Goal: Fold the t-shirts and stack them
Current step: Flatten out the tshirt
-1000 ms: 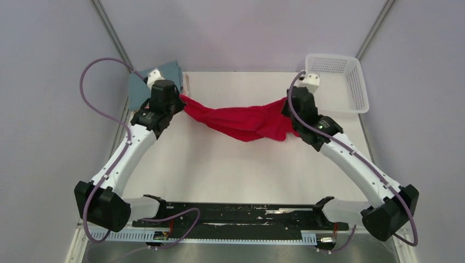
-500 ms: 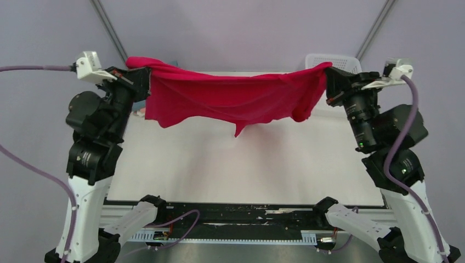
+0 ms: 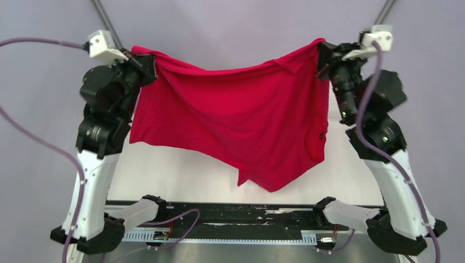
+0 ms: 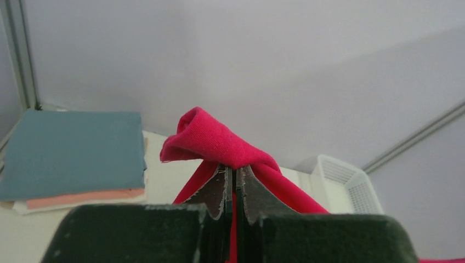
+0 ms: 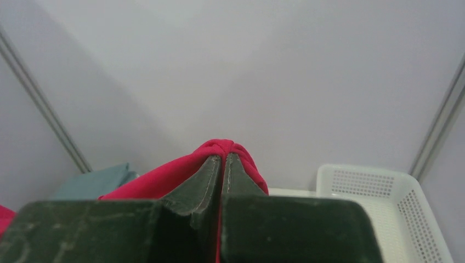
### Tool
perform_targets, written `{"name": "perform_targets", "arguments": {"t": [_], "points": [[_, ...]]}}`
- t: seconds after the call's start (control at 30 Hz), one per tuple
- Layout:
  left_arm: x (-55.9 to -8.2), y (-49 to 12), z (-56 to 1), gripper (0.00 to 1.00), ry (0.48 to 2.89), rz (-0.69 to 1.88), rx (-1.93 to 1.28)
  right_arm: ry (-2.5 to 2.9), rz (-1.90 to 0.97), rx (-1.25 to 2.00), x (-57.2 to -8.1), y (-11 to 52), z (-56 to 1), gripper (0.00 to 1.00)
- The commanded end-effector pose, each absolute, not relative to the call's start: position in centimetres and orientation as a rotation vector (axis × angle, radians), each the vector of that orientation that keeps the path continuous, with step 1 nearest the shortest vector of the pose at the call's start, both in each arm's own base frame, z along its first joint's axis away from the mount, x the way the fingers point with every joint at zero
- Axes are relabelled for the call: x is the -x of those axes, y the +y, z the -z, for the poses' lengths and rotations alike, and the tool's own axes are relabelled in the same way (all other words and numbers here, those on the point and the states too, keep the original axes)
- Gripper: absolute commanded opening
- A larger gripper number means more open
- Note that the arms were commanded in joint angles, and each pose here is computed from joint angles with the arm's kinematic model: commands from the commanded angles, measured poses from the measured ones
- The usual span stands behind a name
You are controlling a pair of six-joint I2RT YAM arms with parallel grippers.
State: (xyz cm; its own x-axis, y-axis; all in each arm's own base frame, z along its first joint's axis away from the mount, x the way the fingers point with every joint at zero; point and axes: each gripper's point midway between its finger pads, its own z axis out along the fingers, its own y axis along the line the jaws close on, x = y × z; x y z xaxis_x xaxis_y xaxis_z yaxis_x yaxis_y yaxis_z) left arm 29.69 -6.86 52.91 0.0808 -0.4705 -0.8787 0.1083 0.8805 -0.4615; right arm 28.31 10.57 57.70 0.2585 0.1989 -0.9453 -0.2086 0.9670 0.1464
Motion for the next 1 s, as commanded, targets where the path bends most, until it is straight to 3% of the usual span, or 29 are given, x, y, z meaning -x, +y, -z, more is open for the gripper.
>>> {"name": "perform_targets", "arguments": {"t": [0.0,0.17,0.27,0.3,0.47,0.63,0.8,0.9,0.93,0.97], "points": [[-36.1,-6.6,-49.6,0.0,1.542,0.297,0.359,1.35,-0.104,-0.01,-34.6,10.0,-55.2,0.0],[-44.3,-7.3,-45.7,0.0,1.678,0.277,0.361,1.374,-0.092,0.002,-42.6,9.6,-51.7,0.0],[-47.4,-7.0,-47.5,0.0,1.654,0.301,0.354,1.343,-0.087,-0.011,-45.8,8.5,-52.8,0.0],[-48.9,-7.6,-46.5,0.0,1.685,0.32,0.336,1.316,-0.086,-0.012,-46.2,8.3,-53.9,0.0],[-50.2,-8.2,-51.9,0.0,1.56,0.402,0.242,1.202,-0.081,0.039,-45.8,8.4,-59.0,0.0],[-49.6,-9.0,-52.7,0.0,1.513,0.451,0.18,1.224,-0.08,0.057,-44.5,8.2,-58.0,0.0],[-49.3,-9.9,-47.4,0.0,1.597,0.464,0.121,1.334,-0.128,0.113,-43.2,9.1,-52.4,0.0],[-49.0,-10.3,-39.9,0.0,1.716,0.463,0.094,1.444,-0.178,0.168,-42.2,10.1,-46.6,0.0],[-48.5,-10.4,-40.4,0.0,1.678,0.476,0.081,1.48,-0.185,0.166,-41.7,10.0,-44.8,0.0],[-48.2,-10.5,-36.3,0.0,1.748,0.477,0.09,1.509,-0.19,0.164,-41.1,10.0,-43.3,0.0]]}}
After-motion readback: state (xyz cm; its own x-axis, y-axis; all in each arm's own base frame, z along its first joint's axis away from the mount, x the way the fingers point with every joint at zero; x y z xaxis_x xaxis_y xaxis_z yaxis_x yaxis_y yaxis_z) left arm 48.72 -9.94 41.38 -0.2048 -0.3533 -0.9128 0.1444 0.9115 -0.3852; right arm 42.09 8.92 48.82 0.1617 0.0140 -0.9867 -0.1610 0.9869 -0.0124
